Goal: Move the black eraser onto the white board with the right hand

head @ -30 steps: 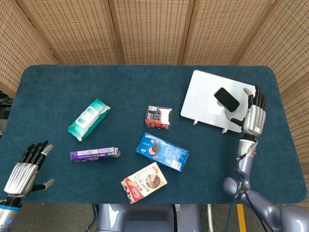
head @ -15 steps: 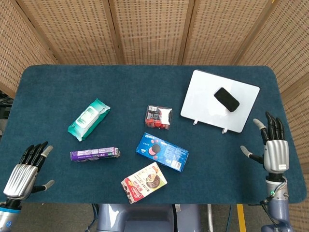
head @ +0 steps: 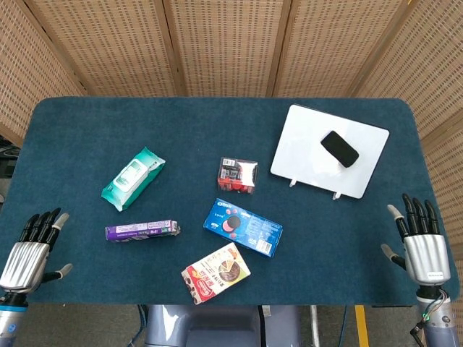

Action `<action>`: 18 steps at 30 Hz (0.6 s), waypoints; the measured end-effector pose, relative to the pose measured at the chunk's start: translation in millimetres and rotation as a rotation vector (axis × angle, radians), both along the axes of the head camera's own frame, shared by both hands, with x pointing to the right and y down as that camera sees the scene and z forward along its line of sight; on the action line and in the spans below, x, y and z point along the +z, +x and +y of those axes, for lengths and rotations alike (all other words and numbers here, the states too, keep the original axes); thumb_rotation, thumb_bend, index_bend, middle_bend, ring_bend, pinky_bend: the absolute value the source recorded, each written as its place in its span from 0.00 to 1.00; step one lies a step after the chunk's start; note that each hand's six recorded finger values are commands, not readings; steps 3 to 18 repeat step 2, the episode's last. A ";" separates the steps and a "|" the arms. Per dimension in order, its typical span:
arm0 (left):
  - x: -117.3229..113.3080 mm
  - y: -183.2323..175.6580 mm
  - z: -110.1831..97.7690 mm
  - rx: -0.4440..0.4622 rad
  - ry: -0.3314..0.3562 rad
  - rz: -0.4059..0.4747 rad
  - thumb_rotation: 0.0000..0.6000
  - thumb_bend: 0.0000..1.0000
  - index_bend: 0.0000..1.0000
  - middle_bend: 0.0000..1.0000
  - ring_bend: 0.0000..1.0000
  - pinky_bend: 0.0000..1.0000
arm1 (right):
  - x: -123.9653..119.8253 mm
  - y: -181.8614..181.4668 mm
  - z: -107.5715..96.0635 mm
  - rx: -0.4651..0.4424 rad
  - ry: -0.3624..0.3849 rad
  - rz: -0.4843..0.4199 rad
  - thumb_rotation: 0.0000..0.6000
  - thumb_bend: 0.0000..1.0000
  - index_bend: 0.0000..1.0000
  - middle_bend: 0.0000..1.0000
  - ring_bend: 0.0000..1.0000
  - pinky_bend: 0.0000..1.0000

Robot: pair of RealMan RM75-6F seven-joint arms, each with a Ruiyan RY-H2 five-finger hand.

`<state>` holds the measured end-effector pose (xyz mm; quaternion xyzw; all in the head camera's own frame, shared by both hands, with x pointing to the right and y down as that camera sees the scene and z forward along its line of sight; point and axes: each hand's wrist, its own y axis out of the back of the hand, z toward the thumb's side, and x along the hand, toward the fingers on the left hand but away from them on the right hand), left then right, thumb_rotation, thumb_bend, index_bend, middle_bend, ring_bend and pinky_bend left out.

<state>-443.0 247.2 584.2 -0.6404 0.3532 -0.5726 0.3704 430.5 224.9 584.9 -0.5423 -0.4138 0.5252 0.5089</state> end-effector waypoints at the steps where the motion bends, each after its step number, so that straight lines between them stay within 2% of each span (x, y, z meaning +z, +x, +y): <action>1: 0.0 -0.1 -0.5 -0.001 0.004 -0.001 1.00 0.14 0.00 0.00 0.00 0.00 | -0.6 0.9 1.1 0.001 -0.006 -0.002 1.00 0.00 0.17 0.00 0.00 0.00; 18: -0.4 -0.1 -0.6 -0.001 0.006 -0.001 1.00 0.14 0.00 0.00 0.00 0.00 | -1.1 1.1 1.8 0.001 -0.011 -0.008 1.00 0.00 0.17 0.00 0.00 0.00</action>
